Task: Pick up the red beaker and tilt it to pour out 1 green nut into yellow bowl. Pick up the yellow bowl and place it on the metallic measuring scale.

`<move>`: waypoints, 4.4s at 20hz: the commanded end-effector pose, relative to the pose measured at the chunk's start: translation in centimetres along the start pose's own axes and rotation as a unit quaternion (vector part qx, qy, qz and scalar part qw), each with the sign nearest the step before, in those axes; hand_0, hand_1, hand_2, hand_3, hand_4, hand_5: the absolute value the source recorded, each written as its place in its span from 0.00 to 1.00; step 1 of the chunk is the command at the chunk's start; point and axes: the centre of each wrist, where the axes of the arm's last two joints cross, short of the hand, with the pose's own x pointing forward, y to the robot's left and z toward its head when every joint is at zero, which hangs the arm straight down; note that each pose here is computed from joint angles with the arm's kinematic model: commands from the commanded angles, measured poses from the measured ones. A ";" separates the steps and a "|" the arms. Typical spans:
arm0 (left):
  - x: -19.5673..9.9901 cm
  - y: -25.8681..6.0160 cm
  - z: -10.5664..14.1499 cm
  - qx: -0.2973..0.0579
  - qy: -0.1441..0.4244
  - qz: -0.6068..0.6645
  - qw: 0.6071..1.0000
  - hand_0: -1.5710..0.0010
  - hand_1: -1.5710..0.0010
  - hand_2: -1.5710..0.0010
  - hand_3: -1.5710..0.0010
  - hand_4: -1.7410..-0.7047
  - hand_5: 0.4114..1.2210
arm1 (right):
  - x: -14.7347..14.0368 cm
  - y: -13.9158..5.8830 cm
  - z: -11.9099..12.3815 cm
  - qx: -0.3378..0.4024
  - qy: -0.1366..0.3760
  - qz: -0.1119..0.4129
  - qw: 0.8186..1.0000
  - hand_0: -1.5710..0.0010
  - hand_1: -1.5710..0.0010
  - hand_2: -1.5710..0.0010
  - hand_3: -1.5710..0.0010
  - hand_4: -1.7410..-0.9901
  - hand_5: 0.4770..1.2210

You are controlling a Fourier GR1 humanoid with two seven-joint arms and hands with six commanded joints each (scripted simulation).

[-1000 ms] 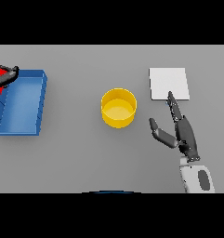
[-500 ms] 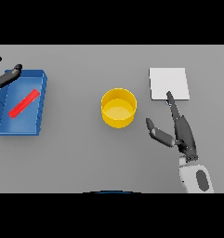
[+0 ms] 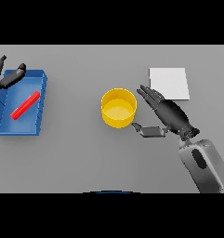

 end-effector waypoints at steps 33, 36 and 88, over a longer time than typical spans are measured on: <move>-1.1 0.8 0.2 -0.007 -0.002 -0.015 1.000 1.00 1.00 1.00 1.00 0.92 0.37 | 2.2 2.7 -10.6 0.315 -0.098 0.245 0.912 0.45 0.47 0.50 0.57 0.33 0.77; -0.9 1.2 -0.1 -0.004 -0.003 -0.015 1.000 1.00 1.00 1.00 1.00 0.92 0.37 | 2.3 2.4 -10.6 0.324 -0.099 0.242 0.909 0.23 0.24 0.28 0.38 0.17 0.88; 0.3 1.2 0.7 -0.013 0.021 0.004 1.000 1.00 1.00 1.00 1.00 0.87 0.46 | -8.6 -8.7 -8.5 0.174 0.152 0.226 0.946 0.00 0.00 0.13 0.08 0.00 1.00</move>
